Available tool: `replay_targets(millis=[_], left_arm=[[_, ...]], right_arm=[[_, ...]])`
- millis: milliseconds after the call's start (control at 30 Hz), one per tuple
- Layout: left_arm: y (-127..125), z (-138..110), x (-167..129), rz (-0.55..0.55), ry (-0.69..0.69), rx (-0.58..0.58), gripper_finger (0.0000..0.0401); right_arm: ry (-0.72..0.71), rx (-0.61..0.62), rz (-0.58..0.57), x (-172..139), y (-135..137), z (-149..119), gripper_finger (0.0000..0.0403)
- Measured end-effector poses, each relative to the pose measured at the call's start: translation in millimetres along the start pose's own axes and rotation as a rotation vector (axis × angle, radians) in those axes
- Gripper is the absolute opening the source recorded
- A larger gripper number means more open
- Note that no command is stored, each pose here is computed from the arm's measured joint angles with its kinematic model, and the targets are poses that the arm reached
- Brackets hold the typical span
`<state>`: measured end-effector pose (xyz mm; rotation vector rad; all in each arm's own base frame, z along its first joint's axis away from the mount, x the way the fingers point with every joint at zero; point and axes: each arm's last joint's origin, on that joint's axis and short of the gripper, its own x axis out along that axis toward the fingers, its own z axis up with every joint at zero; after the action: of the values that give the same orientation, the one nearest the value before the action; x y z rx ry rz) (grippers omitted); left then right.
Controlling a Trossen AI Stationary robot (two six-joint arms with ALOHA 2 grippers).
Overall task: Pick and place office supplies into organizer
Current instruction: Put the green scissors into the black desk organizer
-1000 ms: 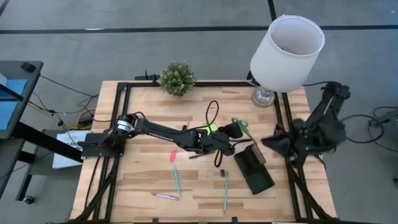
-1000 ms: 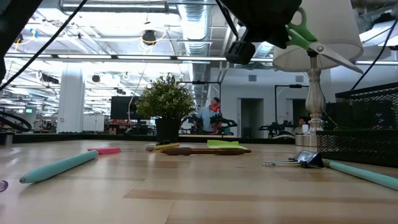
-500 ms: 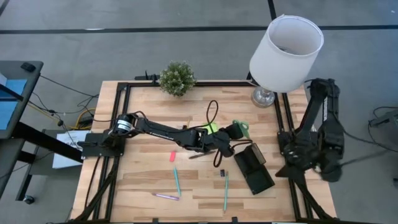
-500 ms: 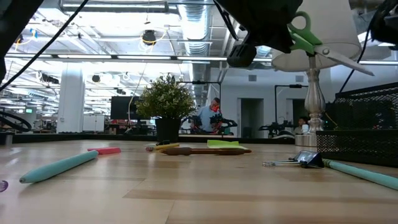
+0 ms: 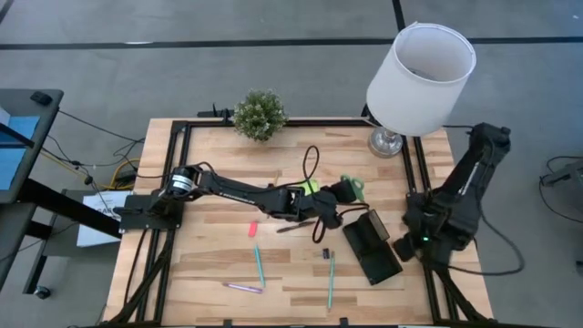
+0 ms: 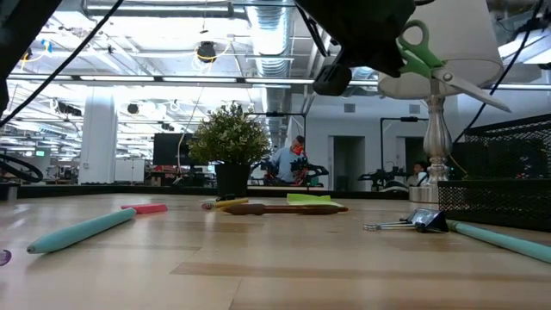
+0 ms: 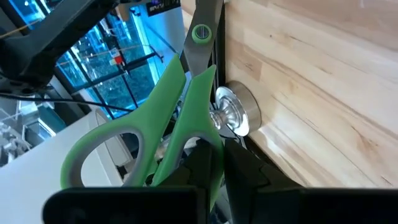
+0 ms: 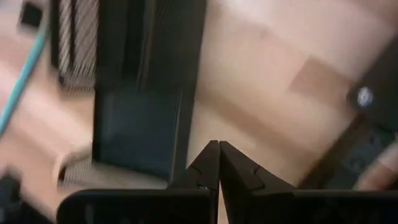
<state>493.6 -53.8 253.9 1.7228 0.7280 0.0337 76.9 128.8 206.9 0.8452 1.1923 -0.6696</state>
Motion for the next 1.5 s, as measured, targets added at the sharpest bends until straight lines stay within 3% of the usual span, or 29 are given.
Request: replay_targets(millis=[167, 433, 567, 767, 933, 1333, 1500], left_arm=[[-2, 0, 0, -0.022, -0.009, 0.053, 0.001], [-4, 1, 0, -0.031, -0.03, 0.108, 0.001], [-8, 1, 0, -0.071, -0.033, 0.129, 0.001], [-22, -1, -1, -0.198, -0.063, 0.198, 0.001], [-23, -5, 1, -0.209, -0.062, 0.188, 0.001], [-28, -50, 27, -0.258, 0.087, 0.149, 0.001], [-30, -66, 34, -0.278, 0.159, 0.141, 0.001]], right_arm=[[-0.04, 0.014, -0.047, 19, 7, 12, 0.0], [-0.063, 0.016, 0.014, 47, 29, 37, 0.0], [-0.099, 0.029, -0.006, 52, 32, 50, 0.0], [-0.164, 0.031, 0.053, 54, 40, 69, 0.0], [-0.21, 0.028, 0.089, 56, 45, 88, 0.0], [-0.405, 0.067, 0.131, 57, 44, 152, 0.0], [-0.552, 0.146, 0.103, 52, 40, 172, 0.0]])
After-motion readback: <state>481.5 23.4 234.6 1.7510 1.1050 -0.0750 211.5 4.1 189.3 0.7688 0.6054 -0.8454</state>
